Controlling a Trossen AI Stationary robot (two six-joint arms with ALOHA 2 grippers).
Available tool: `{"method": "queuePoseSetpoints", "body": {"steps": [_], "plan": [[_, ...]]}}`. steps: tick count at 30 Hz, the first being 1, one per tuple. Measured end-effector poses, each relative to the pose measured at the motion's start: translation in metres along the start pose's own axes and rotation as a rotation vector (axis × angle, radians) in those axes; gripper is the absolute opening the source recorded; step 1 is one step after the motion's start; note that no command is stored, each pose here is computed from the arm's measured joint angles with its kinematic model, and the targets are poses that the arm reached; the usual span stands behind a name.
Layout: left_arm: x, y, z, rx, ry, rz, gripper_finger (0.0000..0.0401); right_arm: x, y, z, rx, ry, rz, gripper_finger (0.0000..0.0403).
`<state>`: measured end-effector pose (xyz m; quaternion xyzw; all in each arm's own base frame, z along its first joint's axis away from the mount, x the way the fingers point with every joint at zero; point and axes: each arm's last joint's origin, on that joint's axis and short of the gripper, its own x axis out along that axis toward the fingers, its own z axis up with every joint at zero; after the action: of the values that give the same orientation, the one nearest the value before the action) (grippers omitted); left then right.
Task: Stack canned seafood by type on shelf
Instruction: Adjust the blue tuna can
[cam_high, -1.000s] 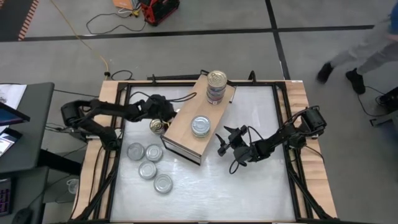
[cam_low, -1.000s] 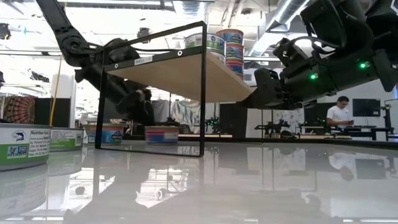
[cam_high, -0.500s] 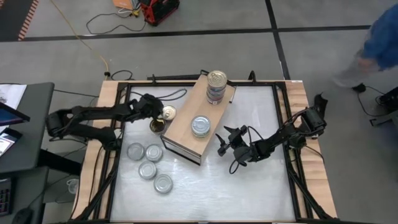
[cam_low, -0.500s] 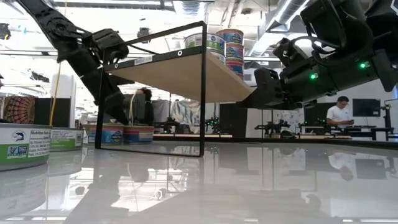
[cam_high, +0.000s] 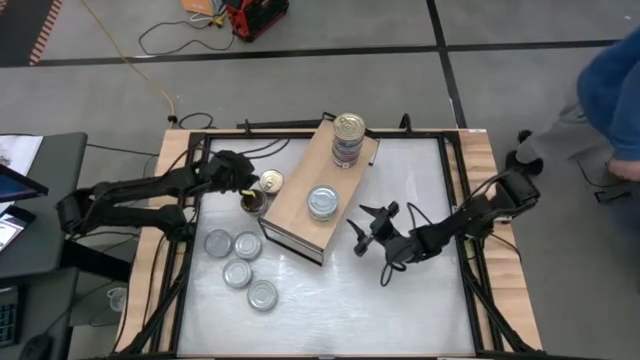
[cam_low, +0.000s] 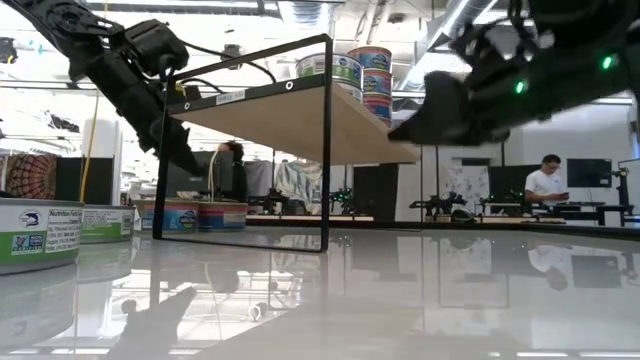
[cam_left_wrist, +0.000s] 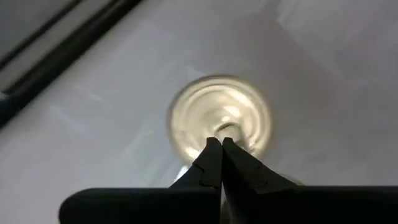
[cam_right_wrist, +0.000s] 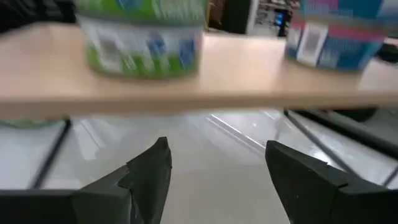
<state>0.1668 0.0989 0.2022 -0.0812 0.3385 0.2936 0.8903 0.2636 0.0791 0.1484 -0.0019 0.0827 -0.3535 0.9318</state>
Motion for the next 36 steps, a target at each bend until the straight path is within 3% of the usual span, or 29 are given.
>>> {"method": "queuePoseSetpoints", "body": {"steps": [5,11,15,19,28,32,36], "plan": [[0.016,-0.003,0.005,-0.019,-0.032,-0.052,0.0,-0.008,-0.002,0.02,0.009,-0.03,0.069,0.0285],[0.047,-0.007,0.006,0.037,-0.047,-0.086,0.0,-0.016,-0.002,0.028,0.008,-0.049,0.091,0.0285],[0.066,-0.005,-0.003,0.048,0.02,-0.09,0.0,-0.02,0.0,0.028,0.003,-0.052,0.108,0.0285],[0.074,0.005,-0.012,-0.04,0.119,-0.04,0.0,-0.024,0.002,0.028,0.007,-0.053,0.122,0.0285],[0.051,0.011,-0.026,-0.092,0.285,0.115,0.0,-0.027,0.003,0.028,0.006,-0.054,0.133,0.0285],[0.031,0.011,-0.023,-0.096,0.255,0.205,0.0,-0.027,0.003,0.028,0.007,-0.054,0.133,0.0285],[0.009,0.007,-0.018,-0.089,0.17,0.21,0.0,-0.027,0.003,0.028,0.007,-0.054,0.133,0.0285]]}}
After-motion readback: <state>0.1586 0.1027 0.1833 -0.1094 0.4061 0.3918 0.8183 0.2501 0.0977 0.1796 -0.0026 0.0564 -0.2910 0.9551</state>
